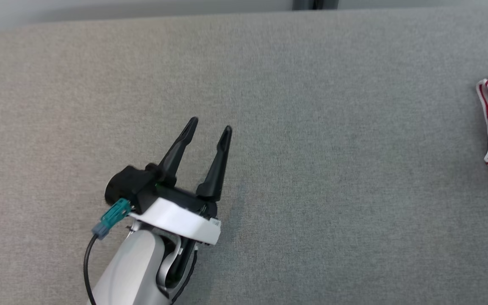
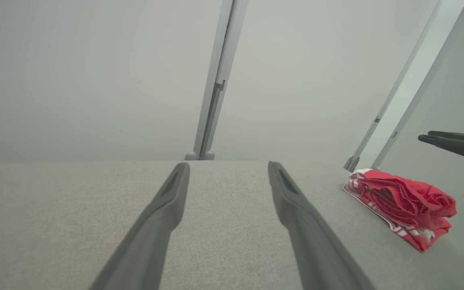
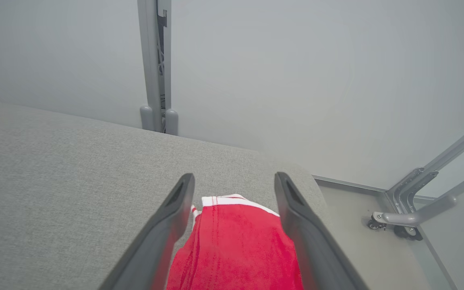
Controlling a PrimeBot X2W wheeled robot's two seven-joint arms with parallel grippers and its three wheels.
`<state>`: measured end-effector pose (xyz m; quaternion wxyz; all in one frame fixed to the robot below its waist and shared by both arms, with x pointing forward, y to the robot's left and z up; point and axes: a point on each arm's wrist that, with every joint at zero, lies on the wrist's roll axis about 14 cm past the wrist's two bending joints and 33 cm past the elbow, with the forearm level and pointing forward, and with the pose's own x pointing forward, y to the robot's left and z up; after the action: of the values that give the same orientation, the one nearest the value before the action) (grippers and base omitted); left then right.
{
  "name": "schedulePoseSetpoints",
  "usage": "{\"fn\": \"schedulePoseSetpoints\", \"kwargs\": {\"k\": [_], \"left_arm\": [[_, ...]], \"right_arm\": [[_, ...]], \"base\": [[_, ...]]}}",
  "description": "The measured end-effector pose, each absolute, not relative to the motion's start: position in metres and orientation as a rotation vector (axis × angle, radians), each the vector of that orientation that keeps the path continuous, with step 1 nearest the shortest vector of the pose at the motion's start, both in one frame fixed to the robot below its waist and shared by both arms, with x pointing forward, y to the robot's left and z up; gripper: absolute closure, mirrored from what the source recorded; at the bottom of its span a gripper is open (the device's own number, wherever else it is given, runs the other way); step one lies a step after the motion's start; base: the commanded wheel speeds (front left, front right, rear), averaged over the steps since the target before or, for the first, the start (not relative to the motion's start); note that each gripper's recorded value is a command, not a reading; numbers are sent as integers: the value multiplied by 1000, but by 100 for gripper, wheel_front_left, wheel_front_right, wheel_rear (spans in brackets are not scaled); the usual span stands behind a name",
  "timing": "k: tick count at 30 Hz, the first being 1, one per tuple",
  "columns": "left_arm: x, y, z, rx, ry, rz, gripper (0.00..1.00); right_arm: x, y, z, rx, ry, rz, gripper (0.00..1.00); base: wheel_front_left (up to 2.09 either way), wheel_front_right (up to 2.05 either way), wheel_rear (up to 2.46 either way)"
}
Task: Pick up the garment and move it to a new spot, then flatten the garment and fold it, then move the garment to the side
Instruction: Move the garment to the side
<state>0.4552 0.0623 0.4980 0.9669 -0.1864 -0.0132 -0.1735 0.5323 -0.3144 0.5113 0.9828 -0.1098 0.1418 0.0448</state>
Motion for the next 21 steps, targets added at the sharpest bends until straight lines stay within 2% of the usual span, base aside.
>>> {"fn": "schedulePoseSetpoints", "kwargs": {"k": [12,21], "left_arm": [[410,123,519,-342,-93,-170,0],[375,162,521,-343,-116,-44,0]], "right_arm": [[495,-204,553,71,-20,256,0],[455,-156,550,179,-98,301,0]], "base": [[0,0,0],[0,0,0]]}}
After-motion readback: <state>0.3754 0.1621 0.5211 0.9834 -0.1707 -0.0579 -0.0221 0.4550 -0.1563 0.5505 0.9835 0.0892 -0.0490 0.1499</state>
